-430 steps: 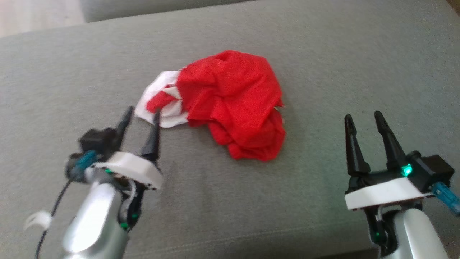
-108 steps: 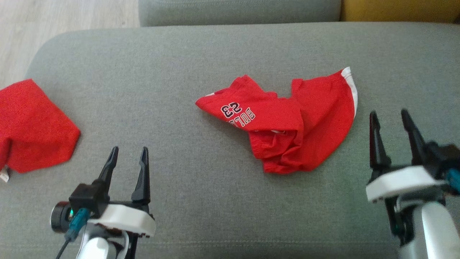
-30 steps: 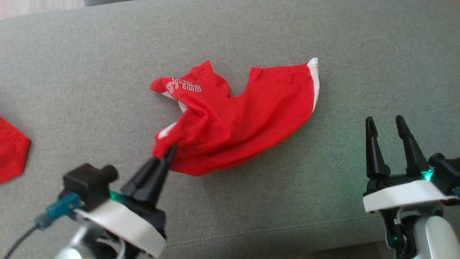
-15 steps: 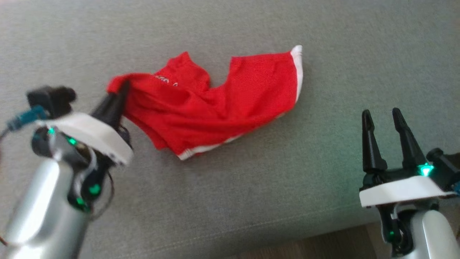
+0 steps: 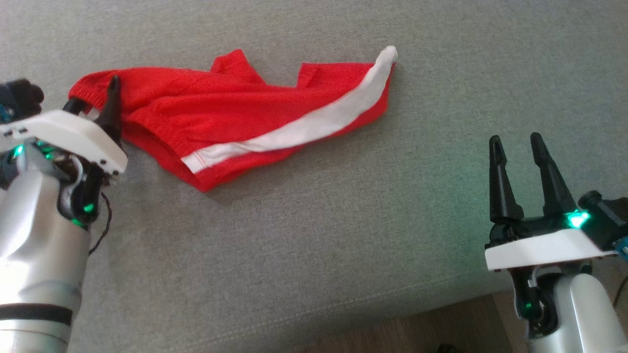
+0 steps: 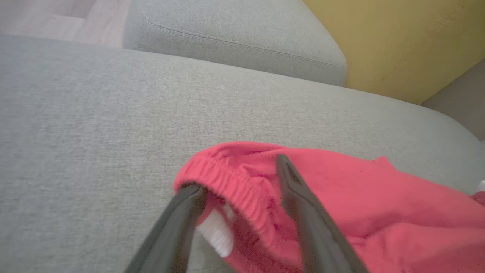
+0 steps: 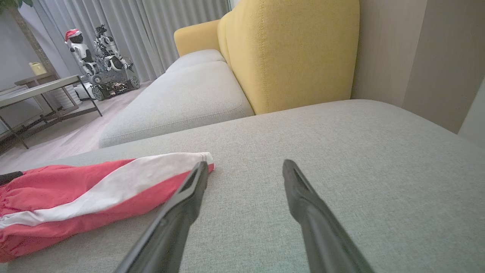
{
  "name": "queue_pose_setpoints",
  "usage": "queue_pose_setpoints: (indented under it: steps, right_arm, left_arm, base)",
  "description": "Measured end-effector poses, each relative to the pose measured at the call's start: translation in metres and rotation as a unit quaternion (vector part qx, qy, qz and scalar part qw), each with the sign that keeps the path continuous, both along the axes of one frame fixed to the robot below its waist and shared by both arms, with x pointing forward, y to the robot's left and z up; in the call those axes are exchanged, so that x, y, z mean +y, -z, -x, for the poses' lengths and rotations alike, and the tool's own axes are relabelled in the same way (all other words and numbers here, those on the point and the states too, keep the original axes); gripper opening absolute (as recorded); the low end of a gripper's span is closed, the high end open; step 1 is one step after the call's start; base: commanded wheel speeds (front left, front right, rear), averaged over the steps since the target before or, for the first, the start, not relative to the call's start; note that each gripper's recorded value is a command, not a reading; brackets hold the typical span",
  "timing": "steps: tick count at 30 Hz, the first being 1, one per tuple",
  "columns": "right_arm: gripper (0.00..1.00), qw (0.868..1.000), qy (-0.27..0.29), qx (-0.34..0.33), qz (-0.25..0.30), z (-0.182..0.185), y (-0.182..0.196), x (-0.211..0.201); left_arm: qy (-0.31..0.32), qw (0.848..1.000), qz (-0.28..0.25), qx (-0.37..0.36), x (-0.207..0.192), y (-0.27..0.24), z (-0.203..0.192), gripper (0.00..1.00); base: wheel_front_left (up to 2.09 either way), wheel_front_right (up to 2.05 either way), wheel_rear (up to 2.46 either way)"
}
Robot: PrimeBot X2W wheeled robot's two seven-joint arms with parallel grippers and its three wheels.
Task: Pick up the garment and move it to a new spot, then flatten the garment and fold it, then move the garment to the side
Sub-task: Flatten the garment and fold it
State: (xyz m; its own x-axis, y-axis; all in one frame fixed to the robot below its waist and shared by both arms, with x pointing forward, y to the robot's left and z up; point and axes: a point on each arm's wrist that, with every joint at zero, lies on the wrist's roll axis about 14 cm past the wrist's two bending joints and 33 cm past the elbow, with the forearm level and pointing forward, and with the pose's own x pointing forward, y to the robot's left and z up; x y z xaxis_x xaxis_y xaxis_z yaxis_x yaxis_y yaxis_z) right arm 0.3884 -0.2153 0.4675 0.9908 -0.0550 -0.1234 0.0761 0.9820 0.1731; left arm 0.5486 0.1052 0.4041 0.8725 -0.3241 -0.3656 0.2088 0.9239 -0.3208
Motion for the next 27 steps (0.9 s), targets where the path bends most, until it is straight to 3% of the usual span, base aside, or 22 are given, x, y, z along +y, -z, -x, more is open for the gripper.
queue_pose_setpoints:
  steps: [8,17,27]
  right_arm:
    - [1.0,1.0,-0.017,-0.012,-0.006,-0.005,-0.005,0.011]
    - [1.0,0.999,-0.041,-0.026,-0.003,-0.012,-0.017,0.026]
    - [1.0,0.997,-0.066,-0.042,0.016,-0.013,-0.034,0.04]
  left_arm:
    - [-0.035,0.996,-0.043,-0.069,0.021,-0.006,0.013,1.0]
    - [-0.062,0.995,-0.058,-0.051,0.044,0.015,0.084,1.0]
    - [-0.107,0.972,-0.068,-0.199,0.049,-0.075,0.117,1.0]
  base:
    - [0.0,0.0,0.0]
    - [0.0,0.0,0.0]
    - [0.0,0.0,0.0]
